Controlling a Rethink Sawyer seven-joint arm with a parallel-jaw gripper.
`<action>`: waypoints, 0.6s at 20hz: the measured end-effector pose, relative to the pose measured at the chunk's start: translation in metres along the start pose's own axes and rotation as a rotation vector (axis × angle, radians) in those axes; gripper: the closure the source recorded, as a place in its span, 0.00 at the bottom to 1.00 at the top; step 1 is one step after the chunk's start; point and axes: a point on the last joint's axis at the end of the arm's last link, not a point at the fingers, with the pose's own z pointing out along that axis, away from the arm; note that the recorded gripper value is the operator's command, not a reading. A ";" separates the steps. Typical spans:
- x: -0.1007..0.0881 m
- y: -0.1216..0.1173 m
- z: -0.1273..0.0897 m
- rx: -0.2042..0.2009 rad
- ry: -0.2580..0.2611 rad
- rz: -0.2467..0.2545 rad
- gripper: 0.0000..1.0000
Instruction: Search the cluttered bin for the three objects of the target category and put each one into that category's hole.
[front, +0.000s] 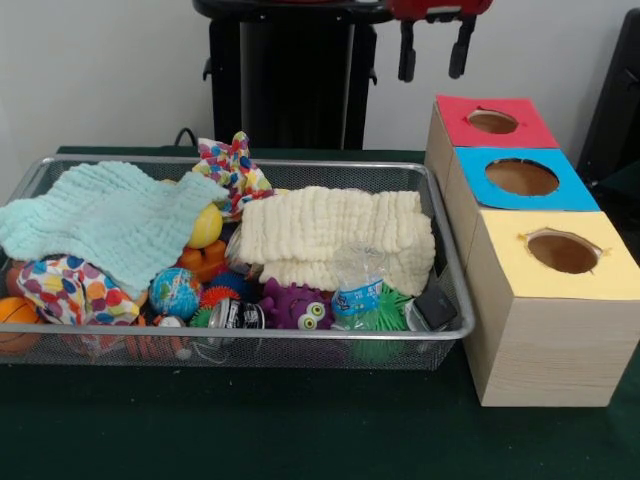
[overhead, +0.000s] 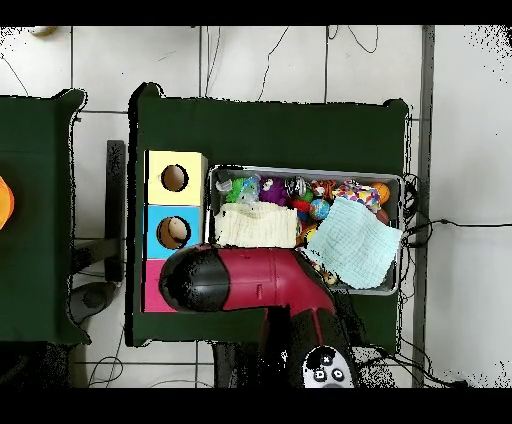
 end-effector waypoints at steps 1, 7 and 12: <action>0.000 -0.003 0.002 -0.003 0.003 0.001 0.00; 0.001 -0.014 0.013 -0.013 0.016 -0.009 0.00; 0.000 -0.024 0.013 -0.016 0.011 -0.009 0.00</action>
